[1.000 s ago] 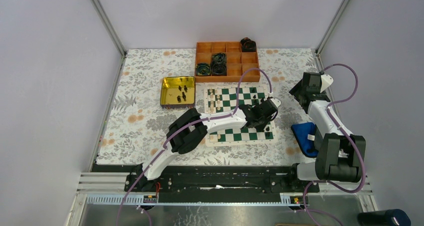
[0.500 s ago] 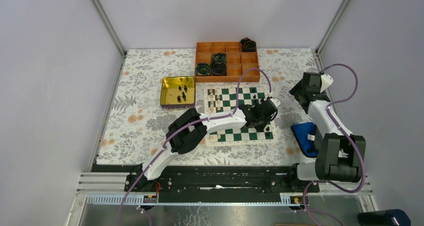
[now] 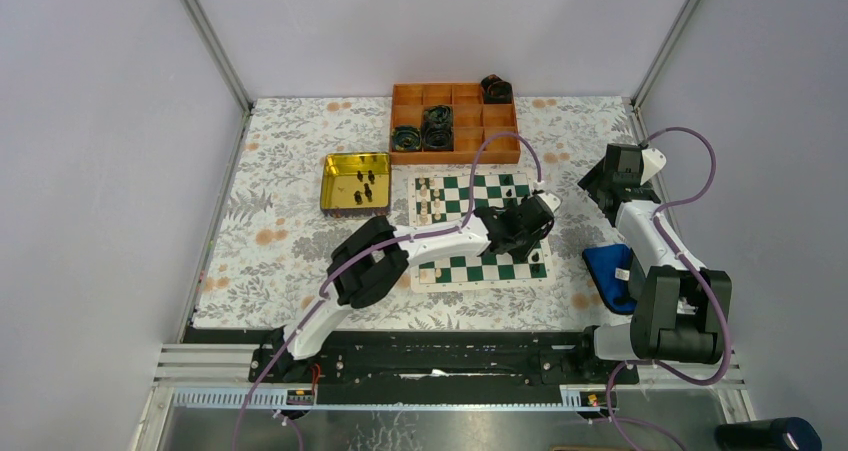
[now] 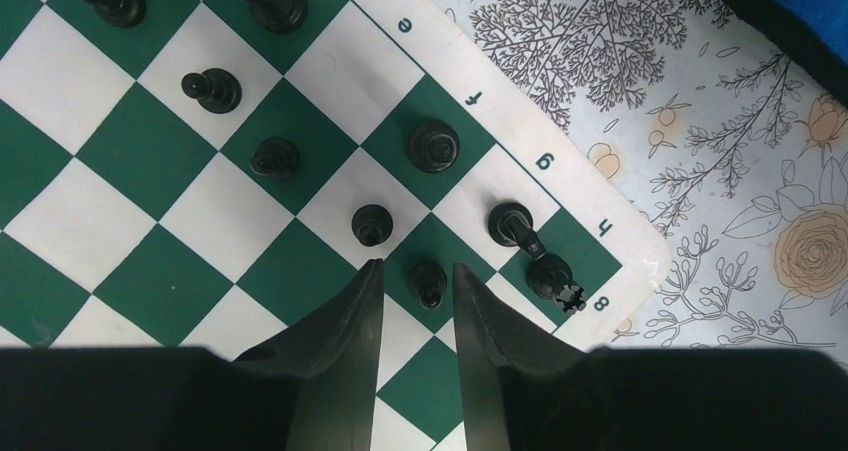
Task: Set up the chess pieces on the board
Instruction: Place the chess piece on the chessboard, then pick up the chess piece from the storage box.
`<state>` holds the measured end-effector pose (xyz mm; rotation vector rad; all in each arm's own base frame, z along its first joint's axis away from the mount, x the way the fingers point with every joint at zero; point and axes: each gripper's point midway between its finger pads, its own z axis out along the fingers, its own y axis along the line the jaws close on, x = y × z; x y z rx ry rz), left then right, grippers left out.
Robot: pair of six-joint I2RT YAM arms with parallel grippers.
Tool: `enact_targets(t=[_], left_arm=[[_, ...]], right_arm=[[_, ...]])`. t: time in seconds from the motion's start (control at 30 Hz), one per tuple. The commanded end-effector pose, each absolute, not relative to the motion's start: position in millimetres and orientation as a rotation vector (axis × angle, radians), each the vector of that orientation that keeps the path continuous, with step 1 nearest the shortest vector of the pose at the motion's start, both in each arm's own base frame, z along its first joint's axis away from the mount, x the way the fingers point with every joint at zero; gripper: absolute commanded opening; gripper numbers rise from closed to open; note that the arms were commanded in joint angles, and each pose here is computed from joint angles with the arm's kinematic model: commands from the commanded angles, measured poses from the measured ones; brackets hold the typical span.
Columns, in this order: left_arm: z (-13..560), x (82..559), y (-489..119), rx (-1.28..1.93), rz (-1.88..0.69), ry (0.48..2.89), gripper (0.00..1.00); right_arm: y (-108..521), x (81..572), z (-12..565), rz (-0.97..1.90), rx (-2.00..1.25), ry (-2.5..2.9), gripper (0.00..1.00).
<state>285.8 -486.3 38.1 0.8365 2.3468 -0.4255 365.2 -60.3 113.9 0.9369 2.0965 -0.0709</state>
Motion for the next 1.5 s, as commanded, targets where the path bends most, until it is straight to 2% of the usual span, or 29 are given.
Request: enact_targets(t=[0.0, 0.33, 0.63, 0.77, 0.9, 1.2, 1.47], left_arm=[[64, 293, -487, 0.781, -0.442, 2.296, 0.38], [79, 291, -481, 0.75, -0.458, 2.287, 0.41], [126, 288, -462, 0.667, -0.465, 2.244, 0.43], [149, 291, -438, 0.601, -0.414, 2.205, 0.48], [164, 308, -403, 0.495, -0.365, 2.202, 0.59], [180, 385, -279, 0.069, -0.216, 2.255, 0.8], [172, 430, -180, -0.239, -0.065, 2.262, 0.8]], right_arm=[[-65, 370, 131, -0.062, 0.929, 2.035, 0.7], [-65, 368, 134, -0.062, 0.92, 2.032, 0.71], [-64, 367, 135, -0.057, 0.914, 2.03, 0.71], [-63, 366, 134, -0.052, 0.913, 2.032, 0.7], [-62, 366, 134, -0.043, 0.91, 2.03, 0.7], [-58, 364, 133, -0.018, 0.891, 2.039, 0.71], [-57, 365, 134, -0.015, 0.877, 2.047, 0.71]])
